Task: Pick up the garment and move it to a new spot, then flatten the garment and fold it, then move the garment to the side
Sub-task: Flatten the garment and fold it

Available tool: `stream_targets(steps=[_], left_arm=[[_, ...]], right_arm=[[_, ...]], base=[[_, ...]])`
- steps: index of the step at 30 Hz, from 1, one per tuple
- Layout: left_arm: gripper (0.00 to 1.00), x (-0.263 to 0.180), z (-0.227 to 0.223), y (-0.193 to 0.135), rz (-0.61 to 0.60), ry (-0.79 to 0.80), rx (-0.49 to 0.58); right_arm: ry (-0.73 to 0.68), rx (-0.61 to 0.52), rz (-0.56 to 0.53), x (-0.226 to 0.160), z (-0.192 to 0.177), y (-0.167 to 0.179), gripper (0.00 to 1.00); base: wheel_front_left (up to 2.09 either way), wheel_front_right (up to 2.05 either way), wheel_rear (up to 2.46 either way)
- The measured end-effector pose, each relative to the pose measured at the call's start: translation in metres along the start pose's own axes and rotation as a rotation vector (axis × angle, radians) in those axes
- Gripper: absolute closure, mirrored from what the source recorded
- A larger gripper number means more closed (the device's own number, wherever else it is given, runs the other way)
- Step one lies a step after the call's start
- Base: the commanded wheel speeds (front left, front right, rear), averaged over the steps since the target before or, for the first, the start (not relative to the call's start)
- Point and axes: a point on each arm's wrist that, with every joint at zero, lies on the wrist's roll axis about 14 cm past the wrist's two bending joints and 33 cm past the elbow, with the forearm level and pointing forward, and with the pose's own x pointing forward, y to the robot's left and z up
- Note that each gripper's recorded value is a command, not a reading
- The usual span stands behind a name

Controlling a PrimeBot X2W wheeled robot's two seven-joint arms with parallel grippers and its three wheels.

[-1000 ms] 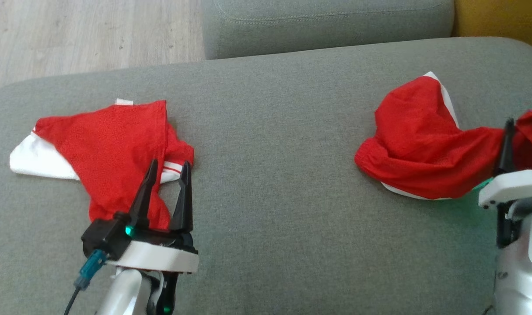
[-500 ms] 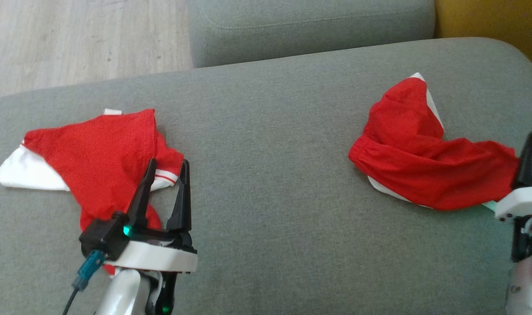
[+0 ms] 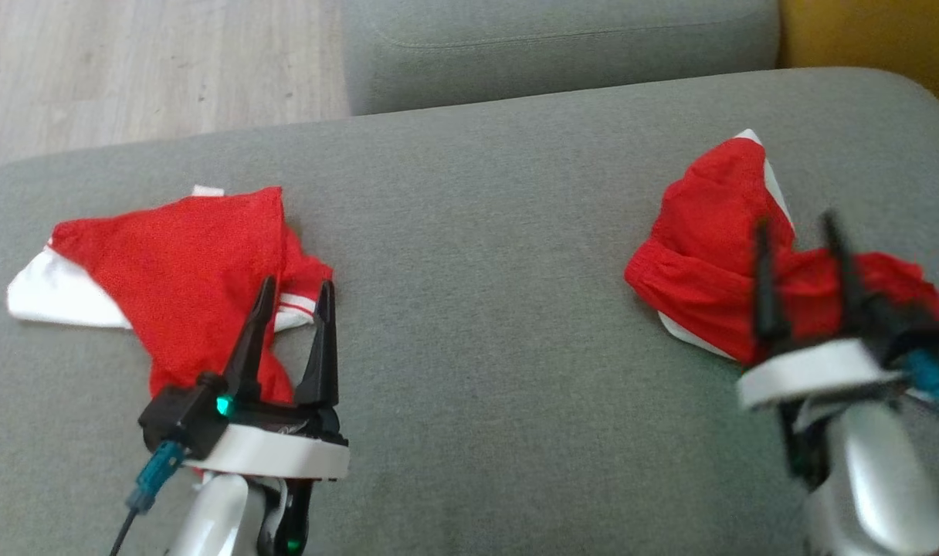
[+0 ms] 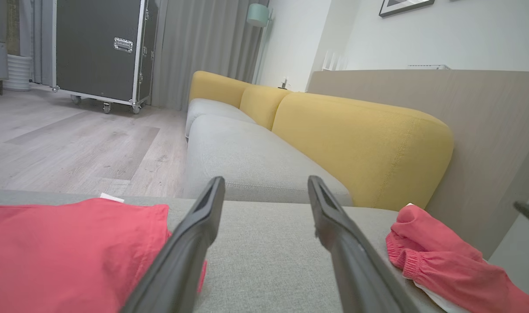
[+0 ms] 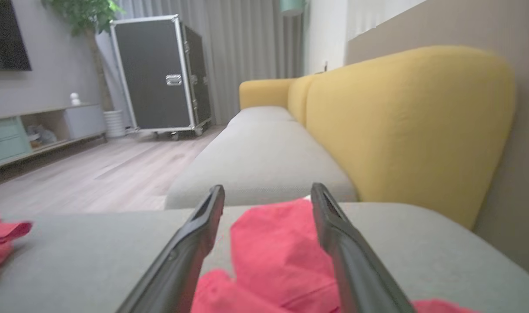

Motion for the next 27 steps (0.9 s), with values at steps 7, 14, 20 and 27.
stream_targets(steps=[7, 14, 20, 27], left_arm=[[0.0, -0.009, 0.002, 0.013, 0.042, -0.002, 0.005], [0.0, -0.017, -0.001, 0.026, 0.087, 0.008, 0.008], [0.0, -0.02, -0.01, 0.035, 0.112, 0.036, 0.004], [0.0, -0.012, -0.013, 0.044, 0.128, 0.042, 0.008]], right_arm=[[0.161, 0.022, 0.183, -0.022, -0.054, 0.063, 0.0], [0.3, -0.026, 0.241, -0.022, -0.095, 0.077, 0.0], [0.4, -0.064, 0.206, 0.0, -0.12, 0.064, 0.0], [0.513, -0.073, 0.165, 0.017, -0.15, 0.053, 0.0]], base=[[0.0, 0.0, 0.0], [0.0, 0.0, 0.0], [0.0, 0.0, 0.0], [0.0, 0.0, 0.0]])
